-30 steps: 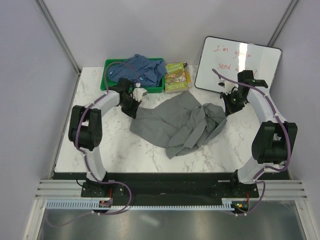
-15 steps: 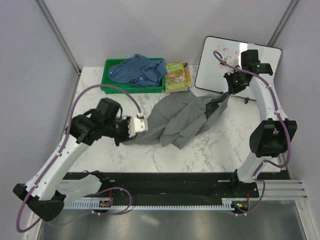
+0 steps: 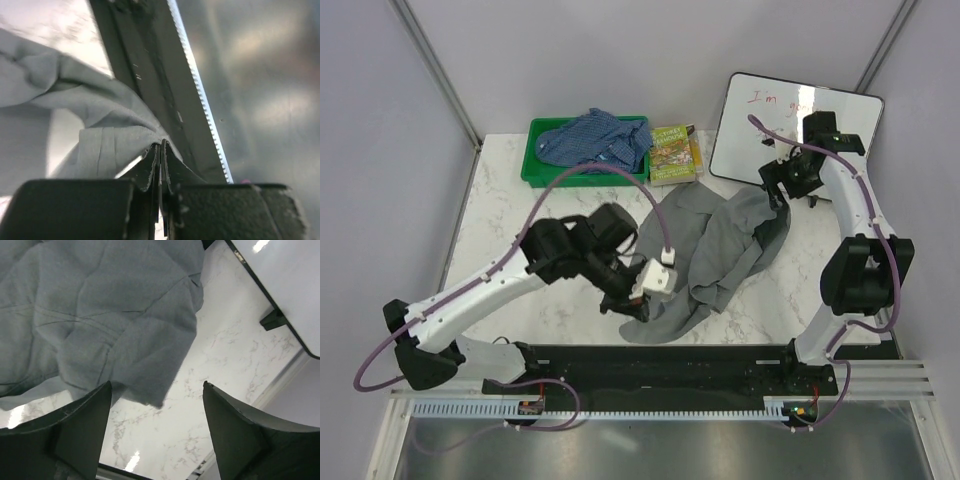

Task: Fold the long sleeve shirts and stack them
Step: Flatten the shirt out

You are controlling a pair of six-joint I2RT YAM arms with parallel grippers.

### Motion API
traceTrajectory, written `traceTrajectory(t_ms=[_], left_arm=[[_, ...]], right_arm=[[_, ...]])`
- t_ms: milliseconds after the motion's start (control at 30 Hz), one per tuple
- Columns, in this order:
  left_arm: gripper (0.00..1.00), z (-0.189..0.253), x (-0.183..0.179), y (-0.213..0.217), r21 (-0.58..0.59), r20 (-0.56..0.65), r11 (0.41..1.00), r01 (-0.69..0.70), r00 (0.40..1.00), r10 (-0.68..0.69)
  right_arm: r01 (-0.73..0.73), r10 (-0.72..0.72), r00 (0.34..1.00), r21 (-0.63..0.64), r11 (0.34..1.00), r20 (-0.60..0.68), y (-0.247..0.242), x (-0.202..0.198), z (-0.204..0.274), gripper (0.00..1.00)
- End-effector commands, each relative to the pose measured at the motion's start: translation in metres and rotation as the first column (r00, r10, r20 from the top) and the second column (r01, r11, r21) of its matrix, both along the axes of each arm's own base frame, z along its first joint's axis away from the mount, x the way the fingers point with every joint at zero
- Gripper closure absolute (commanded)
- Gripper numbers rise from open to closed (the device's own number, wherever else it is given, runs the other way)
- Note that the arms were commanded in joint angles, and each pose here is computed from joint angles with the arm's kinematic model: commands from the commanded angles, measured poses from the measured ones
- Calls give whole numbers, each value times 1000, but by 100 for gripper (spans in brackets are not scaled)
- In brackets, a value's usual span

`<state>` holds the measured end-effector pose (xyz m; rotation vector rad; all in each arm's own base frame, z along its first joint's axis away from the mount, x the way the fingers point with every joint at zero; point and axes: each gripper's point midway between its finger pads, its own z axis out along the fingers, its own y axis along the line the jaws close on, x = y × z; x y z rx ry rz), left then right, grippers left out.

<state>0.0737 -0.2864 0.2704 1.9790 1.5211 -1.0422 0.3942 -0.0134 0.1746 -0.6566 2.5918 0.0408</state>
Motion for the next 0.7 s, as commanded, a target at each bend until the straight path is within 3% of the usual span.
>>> traceTrajectory(t_ms=[0, 67, 100, 167, 200, 300, 333, 400, 433, 533, 667], left_arm=[[96, -89, -50, 29, 190, 32, 966, 176, 982, -186], [91, -104, -61, 32, 217, -22, 955, 202, 979, -202], [78, -100, -62, 29, 203, -24, 957, 209, 978, -209], [70, -85, -56, 21, 165, 14, 969, 182, 982, -186], [60, -81, -47, 12, 146, 49, 978, 150, 986, -158], [48, -74, 7, 5, 95, 24, 995, -29, 999, 27], [45, -75, 52, 16, 87, -4, 981, -175, 984, 176], [35, -95, 103, 22, 132, -17, 936, -326, 943, 331], [35, -97, 145, 30, 94, 21, 895, -436, 900, 436], [37, -128, 211, 40, 88, 112, 798, -596, 802, 586], [39, -165, 256, 44, 128, 232, 718, -685, 724, 650]], right_arm=[[-45, 39, 998, 140, 989, 44, 26, -27, 37, 20], [-71, 73, 997, 177, 982, -10, 40, -43, 30, 24], [-79, 92, 994, 206, 975, -54, 47, -52, 19, 26], [-91, 116, 989, 245, 965, -88, 58, -65, 12, 33], [-93, 133, 984, 287, 953, -121, 66, -75, 3, 35], [-91, 157, 970, 323, 942, -184, 84, -93, -13, 38], [-99, 169, 966, 323, 941, -197, 88, -98, -19, 38], [-78, 150, 963, 301, 951, -223, 89, -104, -37, 36], [-81, 151, 962, 287, 954, -229, 89, -106, -43, 31], [-71, 140, 958, 264, 962, -252, 91, -111, -63, 29], [15, 39, 955, 178, 984, -295, 79, -109, -87, 32]])
